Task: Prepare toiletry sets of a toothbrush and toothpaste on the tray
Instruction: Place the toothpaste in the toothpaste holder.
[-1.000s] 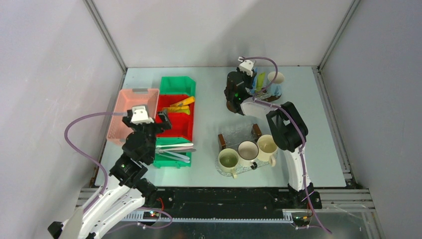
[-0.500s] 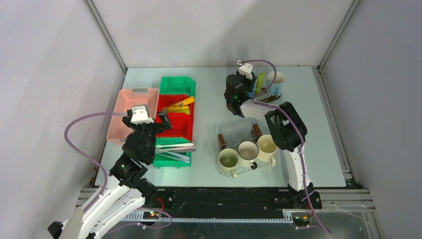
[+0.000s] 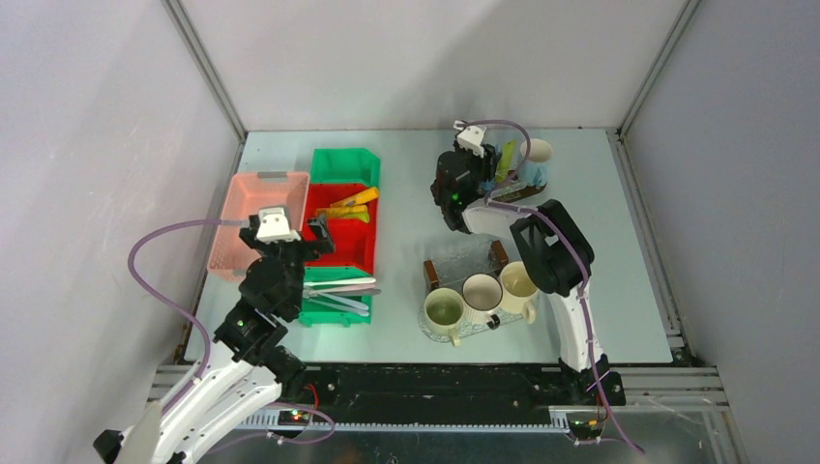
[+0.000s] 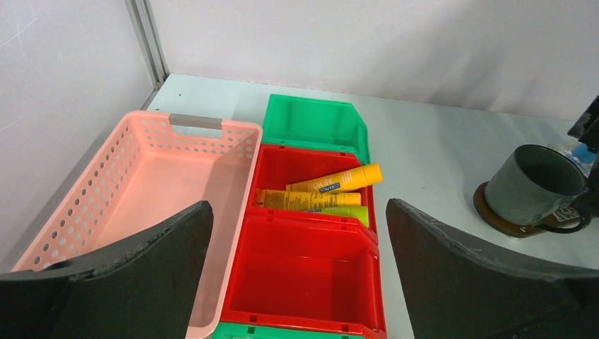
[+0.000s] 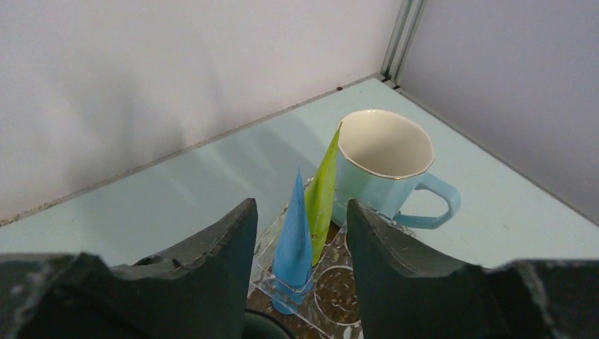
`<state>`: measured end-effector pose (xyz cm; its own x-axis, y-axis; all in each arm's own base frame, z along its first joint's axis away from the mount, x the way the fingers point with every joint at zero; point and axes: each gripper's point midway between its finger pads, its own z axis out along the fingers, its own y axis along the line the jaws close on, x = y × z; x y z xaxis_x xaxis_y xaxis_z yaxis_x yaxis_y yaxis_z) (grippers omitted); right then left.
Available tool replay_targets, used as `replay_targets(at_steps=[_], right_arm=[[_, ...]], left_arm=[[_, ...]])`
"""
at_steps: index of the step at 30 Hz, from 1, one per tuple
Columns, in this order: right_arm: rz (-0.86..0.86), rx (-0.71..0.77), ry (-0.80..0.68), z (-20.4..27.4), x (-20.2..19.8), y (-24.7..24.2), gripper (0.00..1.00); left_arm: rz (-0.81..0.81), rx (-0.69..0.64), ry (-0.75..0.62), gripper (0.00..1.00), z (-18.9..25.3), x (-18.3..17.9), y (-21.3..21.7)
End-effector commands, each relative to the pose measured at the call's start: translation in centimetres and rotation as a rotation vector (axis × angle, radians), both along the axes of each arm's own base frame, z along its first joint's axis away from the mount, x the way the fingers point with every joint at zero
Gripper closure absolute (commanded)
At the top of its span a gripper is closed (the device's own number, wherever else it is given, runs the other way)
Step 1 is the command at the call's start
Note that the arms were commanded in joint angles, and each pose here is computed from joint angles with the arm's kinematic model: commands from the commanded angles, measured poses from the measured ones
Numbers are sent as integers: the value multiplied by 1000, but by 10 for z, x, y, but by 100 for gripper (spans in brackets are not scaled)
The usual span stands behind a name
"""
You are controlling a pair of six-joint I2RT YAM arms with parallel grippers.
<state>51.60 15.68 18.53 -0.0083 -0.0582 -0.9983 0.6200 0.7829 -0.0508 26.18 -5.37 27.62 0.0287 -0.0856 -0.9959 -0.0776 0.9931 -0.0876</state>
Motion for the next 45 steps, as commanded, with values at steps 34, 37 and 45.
replay_targets(at_steps=[34,37,45], right_arm=[[457,320,191,110,-105,-58,1],[462,389,277,98,-123,-77,0],[430,607,486,59,-166,-118,1]], left_arm=[[-49,-10,114,0,-7,14,-23],[-41,-24,155,0,-10,19,-26],[-36,-126,345,0,-40,41,-45]])
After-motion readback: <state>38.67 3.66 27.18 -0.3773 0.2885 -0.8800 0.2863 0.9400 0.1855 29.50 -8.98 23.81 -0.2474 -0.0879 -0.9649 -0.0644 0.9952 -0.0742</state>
